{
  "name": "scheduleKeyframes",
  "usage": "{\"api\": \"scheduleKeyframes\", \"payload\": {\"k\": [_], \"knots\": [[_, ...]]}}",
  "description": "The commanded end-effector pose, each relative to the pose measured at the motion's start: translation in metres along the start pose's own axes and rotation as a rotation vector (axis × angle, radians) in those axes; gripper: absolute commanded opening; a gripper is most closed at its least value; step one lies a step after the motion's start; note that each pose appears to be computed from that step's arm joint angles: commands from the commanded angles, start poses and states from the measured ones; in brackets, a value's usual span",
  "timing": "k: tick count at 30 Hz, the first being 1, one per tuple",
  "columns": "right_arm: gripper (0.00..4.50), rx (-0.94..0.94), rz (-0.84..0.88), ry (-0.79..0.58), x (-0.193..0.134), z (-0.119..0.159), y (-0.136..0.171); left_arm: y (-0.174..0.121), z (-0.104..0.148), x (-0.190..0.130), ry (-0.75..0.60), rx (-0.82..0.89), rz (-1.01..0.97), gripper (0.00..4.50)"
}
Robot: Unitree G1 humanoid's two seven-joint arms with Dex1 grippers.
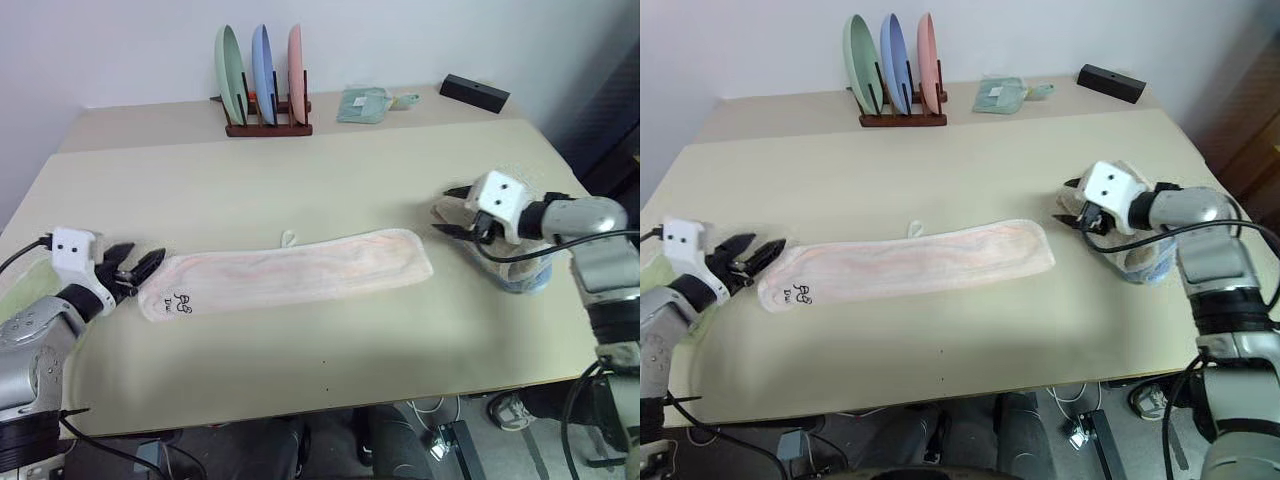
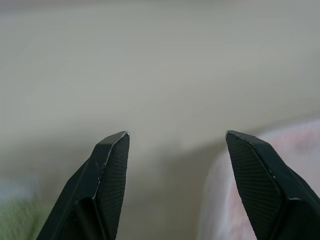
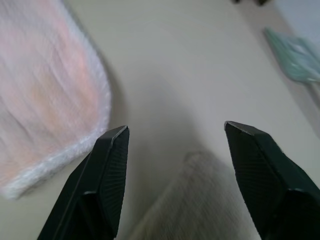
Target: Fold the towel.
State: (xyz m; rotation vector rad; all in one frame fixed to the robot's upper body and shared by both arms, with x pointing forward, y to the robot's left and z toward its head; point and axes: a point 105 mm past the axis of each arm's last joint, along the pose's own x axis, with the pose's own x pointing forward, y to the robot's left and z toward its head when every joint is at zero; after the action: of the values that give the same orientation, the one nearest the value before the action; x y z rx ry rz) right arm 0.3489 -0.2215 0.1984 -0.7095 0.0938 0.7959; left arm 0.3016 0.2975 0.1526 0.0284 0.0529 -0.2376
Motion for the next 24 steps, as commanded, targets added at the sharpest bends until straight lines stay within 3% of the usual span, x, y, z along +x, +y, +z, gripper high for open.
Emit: {"api": "scheduleKeyframes", "payload": {"k": [1, 3, 9, 15, 18, 24], "knots": [[3.74, 0.222, 0.061, -0.135, -0.018, 0.032, 0.022, -0.018, 0.032, 0.005, -0.115, 0.048, -0.053, 3.29], [4.44, 0.353, 0.123, -0.153, -0.021, 0.035, 0.046, -0.040, 0.032, 0.011, -0.103, 0.100, -0.148, 3.29], [4.44, 0.806, 0.160, -0.142, -0.017, 0.017, 0.116, -0.146, 0.018, 0.017, -0.068, 0.111, -0.594, 3.29], [4.44, 1.142, 0.002, -0.062, -0.009, -0.014, 0.135, -0.206, 0.013, 0.016, -0.099, 0.051, -0.803, 3.29], [4.44, 1.272, -0.113, -0.040, 0.001, -0.026, 0.131, -0.220, 0.012, 0.013, -0.115, 0.036, -0.862, 3.29], [4.44, 1.425, -0.236, -0.025, 0.019, -0.037, 0.119, -0.217, 0.011, 0.012, -0.112, 0.028, -0.863, 3.29]]}}
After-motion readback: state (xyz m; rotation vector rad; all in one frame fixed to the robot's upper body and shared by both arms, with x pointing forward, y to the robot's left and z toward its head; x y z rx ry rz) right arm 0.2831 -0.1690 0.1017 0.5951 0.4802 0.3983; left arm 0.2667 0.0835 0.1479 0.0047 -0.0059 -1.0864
